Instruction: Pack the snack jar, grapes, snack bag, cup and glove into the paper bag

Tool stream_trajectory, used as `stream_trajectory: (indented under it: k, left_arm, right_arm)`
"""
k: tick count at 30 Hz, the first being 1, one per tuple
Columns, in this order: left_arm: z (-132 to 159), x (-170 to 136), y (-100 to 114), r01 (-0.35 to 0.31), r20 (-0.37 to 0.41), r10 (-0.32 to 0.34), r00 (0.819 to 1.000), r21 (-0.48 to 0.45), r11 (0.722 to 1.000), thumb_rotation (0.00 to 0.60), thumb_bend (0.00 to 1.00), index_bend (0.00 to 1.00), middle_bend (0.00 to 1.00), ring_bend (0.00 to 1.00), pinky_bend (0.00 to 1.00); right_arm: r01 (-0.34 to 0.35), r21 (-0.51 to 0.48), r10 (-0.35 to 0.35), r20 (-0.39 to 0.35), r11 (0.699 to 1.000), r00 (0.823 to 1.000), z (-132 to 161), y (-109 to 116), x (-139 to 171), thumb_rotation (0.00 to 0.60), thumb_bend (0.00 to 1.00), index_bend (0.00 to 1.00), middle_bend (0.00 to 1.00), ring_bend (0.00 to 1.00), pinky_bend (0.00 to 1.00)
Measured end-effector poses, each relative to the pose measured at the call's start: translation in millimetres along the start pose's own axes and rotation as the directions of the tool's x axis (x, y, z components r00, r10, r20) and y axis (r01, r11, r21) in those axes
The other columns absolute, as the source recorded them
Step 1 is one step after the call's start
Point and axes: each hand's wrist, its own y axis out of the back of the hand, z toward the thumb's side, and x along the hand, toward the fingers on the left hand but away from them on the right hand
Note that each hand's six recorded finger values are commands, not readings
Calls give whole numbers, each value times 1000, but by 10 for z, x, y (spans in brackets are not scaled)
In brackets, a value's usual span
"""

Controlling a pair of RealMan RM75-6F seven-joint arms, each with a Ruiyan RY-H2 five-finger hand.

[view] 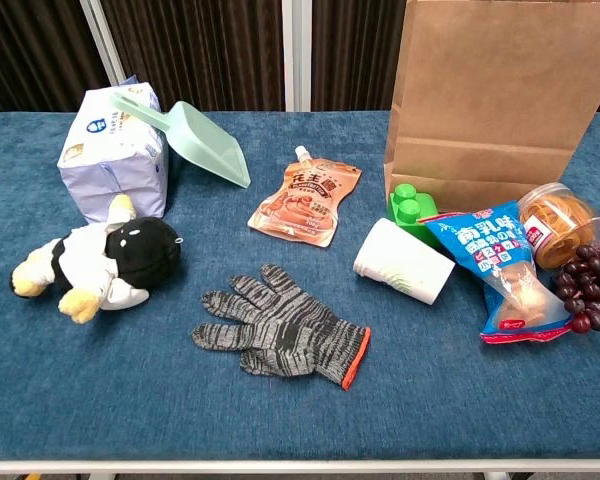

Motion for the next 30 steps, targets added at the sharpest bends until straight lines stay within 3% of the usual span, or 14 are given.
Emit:
stream_trajectory:
  k: [11,17,23,30]
  left_arm:
    - [-4,49,-39,16,-12,-16,1000,1,1000,600,116,216,143,110,134]
    - [1,53,-63,23,-9,-23,1000,-2,1000,600,115,216,143,111,134]
    - [-15,51,-81,28,-16,-28,999,-5,1000,600,116,216,143,110,134]
    - [-63,56,-105,41,-37,-41,998,-7,999,600,116,216,144,110,134]
  right_arm:
    - [-41,29,41,-7,999,999,40,-89,-124,600,176,0,104,0,0]
    - [-83,64,82,11,995,997,2,-153,-257,600,176,0,152,0,15]
    - [-153,101,150,37,983,988,-54,-266,-576,600,176,28,196,0,59]
    - [-250,143,244,63,958,968,-73,-557,-1038,600,176,28,166,0,64]
